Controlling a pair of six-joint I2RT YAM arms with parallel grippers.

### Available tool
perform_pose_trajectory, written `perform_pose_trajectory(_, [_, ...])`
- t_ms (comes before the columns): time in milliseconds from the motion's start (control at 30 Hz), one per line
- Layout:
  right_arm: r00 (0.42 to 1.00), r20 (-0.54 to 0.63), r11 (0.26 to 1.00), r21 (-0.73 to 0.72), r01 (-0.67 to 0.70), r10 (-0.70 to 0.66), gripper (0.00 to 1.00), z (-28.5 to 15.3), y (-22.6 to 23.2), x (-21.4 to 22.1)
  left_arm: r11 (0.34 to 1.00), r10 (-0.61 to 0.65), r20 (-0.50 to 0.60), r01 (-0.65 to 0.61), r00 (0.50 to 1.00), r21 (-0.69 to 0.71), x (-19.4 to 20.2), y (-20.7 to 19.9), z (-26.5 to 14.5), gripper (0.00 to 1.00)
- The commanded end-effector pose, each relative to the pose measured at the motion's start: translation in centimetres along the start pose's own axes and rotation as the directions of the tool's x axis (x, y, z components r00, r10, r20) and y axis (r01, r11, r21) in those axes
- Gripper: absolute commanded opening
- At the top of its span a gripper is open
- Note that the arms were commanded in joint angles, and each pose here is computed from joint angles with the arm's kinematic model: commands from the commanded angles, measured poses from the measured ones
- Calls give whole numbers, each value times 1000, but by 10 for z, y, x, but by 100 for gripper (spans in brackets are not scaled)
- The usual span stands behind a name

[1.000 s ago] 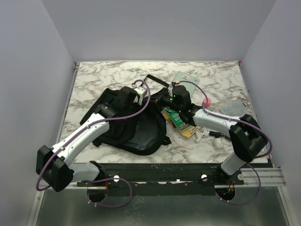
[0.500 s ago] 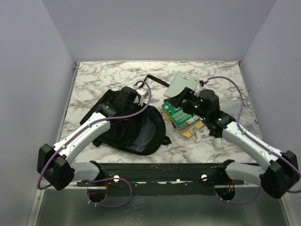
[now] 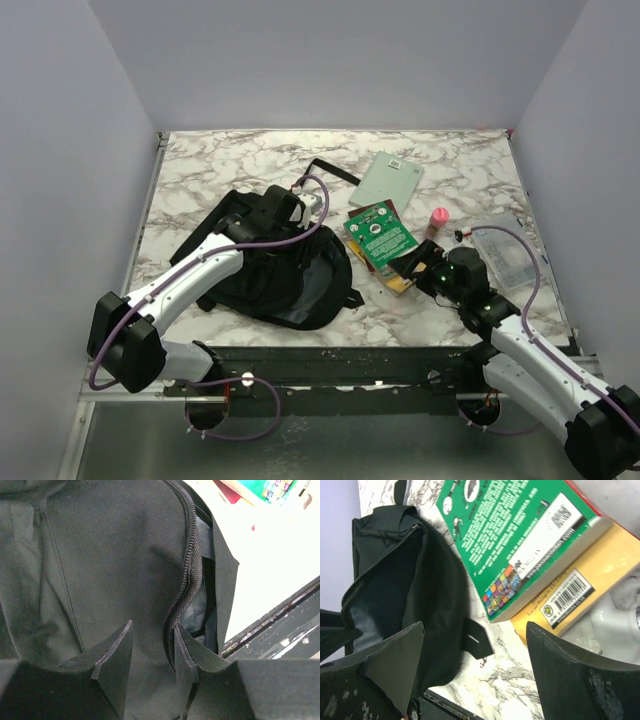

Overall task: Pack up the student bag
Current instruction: Pick up the book from the center of the board.

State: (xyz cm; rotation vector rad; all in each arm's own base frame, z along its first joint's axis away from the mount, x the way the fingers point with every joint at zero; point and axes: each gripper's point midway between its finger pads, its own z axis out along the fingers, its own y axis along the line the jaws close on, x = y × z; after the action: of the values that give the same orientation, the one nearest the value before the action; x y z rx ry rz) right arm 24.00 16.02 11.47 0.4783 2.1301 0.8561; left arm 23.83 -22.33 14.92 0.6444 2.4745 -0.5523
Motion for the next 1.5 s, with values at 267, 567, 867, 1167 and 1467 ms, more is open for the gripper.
perform_pose_trajectory(267, [960,-45,953,-113,-279,276,76,18,-22,4,997,4,-10,-3,1000,74,-2,-14,-4,38])
perform_pose_trajectory(567, [932,-69,927,-98,-361,355,75,27,-40,14,997,2,-21,0,1000,81,-1,-16,-3,35])
perform_pose_trajectory(867, [920,-53,909,-142,-393,389,72,42,-38,5,995,-2,-39,5,999,95,1,-18,2,27])
perform_pose_trajectory(1167, [919,-35,907,-147,-394,394,57,54,-41,1,996,0,-46,4,999,91,1,-18,4,20])
perform_pose_trajectory(1467, [939,-29,925,-164,-343,343,11,50,-34,-4,996,-2,-50,7,999,87,1,-17,4,10])
